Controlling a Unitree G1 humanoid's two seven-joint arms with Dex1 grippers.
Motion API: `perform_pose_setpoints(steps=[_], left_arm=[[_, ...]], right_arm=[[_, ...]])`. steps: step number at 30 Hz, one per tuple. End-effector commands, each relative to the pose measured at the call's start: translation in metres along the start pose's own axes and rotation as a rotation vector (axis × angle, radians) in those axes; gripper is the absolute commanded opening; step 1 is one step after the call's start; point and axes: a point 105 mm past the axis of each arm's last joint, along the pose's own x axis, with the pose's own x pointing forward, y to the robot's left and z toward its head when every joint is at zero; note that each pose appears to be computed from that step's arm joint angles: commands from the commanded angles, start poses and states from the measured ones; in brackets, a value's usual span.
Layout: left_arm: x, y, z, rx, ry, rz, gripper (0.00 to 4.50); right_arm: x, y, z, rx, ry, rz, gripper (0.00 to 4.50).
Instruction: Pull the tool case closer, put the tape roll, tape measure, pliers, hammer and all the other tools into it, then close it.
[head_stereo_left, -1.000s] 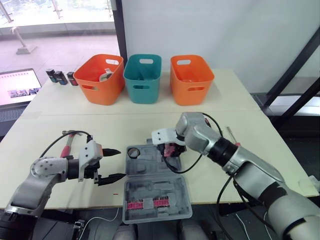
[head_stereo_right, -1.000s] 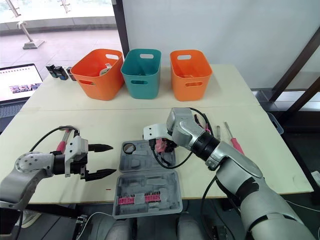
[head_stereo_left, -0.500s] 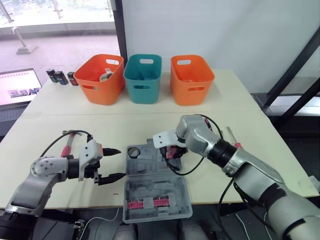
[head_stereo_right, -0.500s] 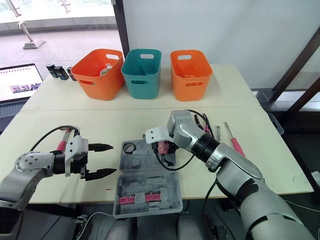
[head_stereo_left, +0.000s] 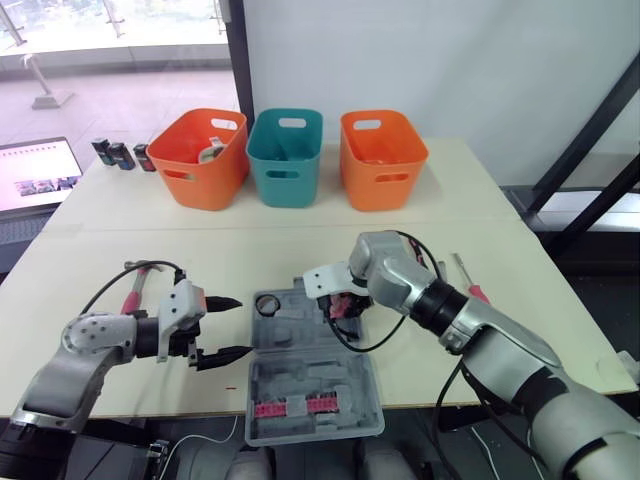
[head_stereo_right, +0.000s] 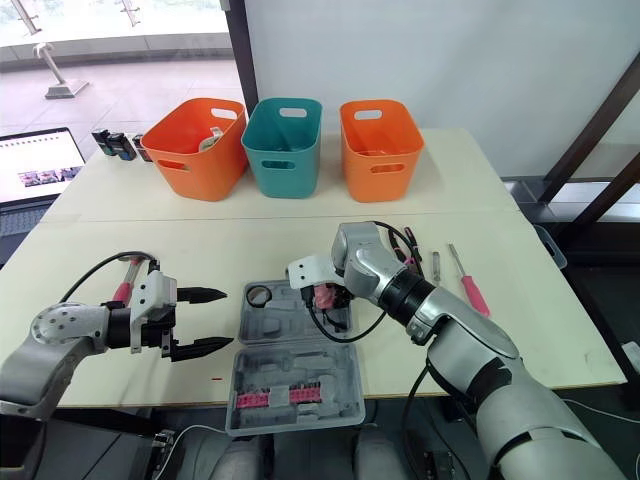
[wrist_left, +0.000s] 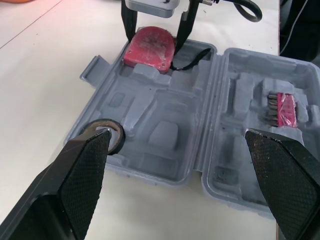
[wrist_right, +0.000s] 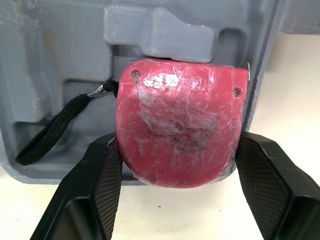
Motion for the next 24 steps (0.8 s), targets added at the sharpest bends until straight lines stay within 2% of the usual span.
perform_pose_setpoints(steps=[1,6,12,16,20,22,24], left_arm=[[0.002,-0.002,0.008,0.028,-0.016,-0.014,4.50],[0.003,-0.002,0.007,0.027,-0.016,-0.020,4.50],[0.003,-0.003,0.007,0.028,-0.015,-0.021,4.50],[0.002,-0.003,0.007,0.026,-0.014,-0.014,4.50],[0.001,-0.003,0.007,0.017,-0.017,0.003,4.50],[0.000,-0.004,0.006,0.011,-0.019,0.008,4.50],[0.000,-0.005,0.005,0.006,-0.018,0.009,4.50]], right_arm=[[-0.012,-0.012,0.006,-0.001,-0.019,-0.058,4.43],[-0.028,-0.016,0.012,0.031,-0.081,-0.085,4.43],[-0.049,-0.013,0.004,0.093,-0.143,-0.087,4.43],[-0.061,-0.001,-0.001,0.258,-0.333,-0.077,4.43],[-0.057,0.006,-0.012,0.426,-0.483,-0.145,4.43],[-0.055,0.011,-0.015,0.444,-0.560,-0.185,3.85],[-0.056,0.013,-0.012,0.466,-0.652,-0.205,3.02]])
